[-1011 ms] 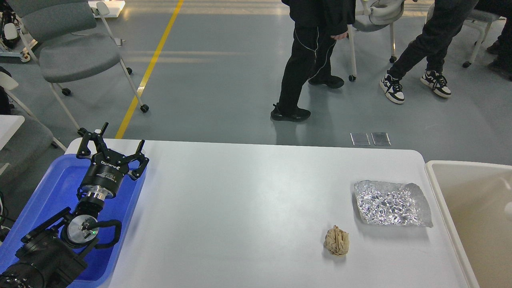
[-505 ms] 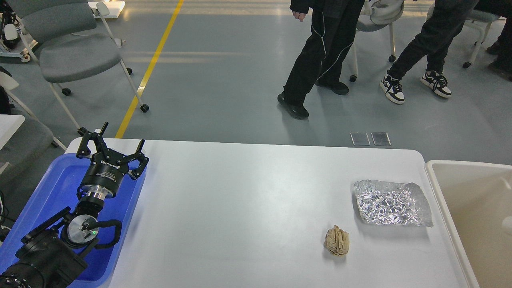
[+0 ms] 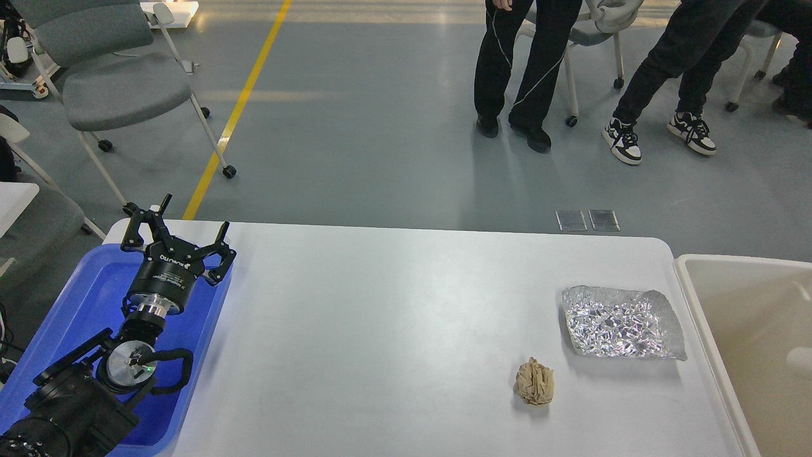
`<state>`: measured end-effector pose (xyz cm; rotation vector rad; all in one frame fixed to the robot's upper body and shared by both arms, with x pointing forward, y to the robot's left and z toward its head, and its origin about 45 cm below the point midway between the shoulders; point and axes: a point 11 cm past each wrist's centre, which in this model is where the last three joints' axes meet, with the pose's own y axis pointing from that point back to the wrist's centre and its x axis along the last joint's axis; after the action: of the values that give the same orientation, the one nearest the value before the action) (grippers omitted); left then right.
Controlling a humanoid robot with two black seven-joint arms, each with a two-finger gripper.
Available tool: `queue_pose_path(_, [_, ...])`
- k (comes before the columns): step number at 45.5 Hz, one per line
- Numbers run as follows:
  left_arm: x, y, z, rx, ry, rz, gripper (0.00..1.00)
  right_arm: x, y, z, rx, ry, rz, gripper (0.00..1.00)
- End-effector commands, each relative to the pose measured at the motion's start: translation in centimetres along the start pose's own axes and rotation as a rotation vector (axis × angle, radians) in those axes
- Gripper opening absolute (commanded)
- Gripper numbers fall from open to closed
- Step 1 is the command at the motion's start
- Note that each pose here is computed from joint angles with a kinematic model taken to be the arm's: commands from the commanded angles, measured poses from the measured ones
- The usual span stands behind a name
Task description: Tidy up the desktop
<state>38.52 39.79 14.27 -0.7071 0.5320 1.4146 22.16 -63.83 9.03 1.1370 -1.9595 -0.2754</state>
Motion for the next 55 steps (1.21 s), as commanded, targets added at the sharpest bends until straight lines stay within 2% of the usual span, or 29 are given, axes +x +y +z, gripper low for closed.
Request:
queue_pose_path(1, [0.0,0.0,0.0,0.000,-0.001,0.001,1.00,-0.2,0.0,0.0,0.000,-0.008,0.005,0.62])
queue_pose_path(2, [0.0,0.0,0.0,0.001,-0.001,0.001,1.00,-0.3,0.0,0.0,0.000,-0.009,0.003,0.68])
queue_pose_path(5, [0.0,0.0,0.0,0.000,-0.001,0.001,1.00,0.0,0.0,0.0,0.004,-0.006,0.012,1.00])
queue_pose_path(26, [0.0,0.0,0.0,-0.001,0.001,0.000,1.00,0.8,0.0,-0.3,0.015,-0.080,0.054,1.00])
queue_pose_path(42, [0.0,0.0,0.0,-0.001,0.001,0.000,1.00,2.9,-0.2,-3.0,0.110,-0.419,0.123,1.00])
queue_pose_path(47, [0.0,0.0,0.0,-0.001,0.001,0.000,1.00,3.9,0.0,-4.1,0.169,-0.560,0.088,1.00])
queue_pose_path(55, [0.0,0.0,0.0,-0.001,0.000,0.002,1.00,1.3,0.1,-7.1,0.260,-0.679,-0.070,1.00])
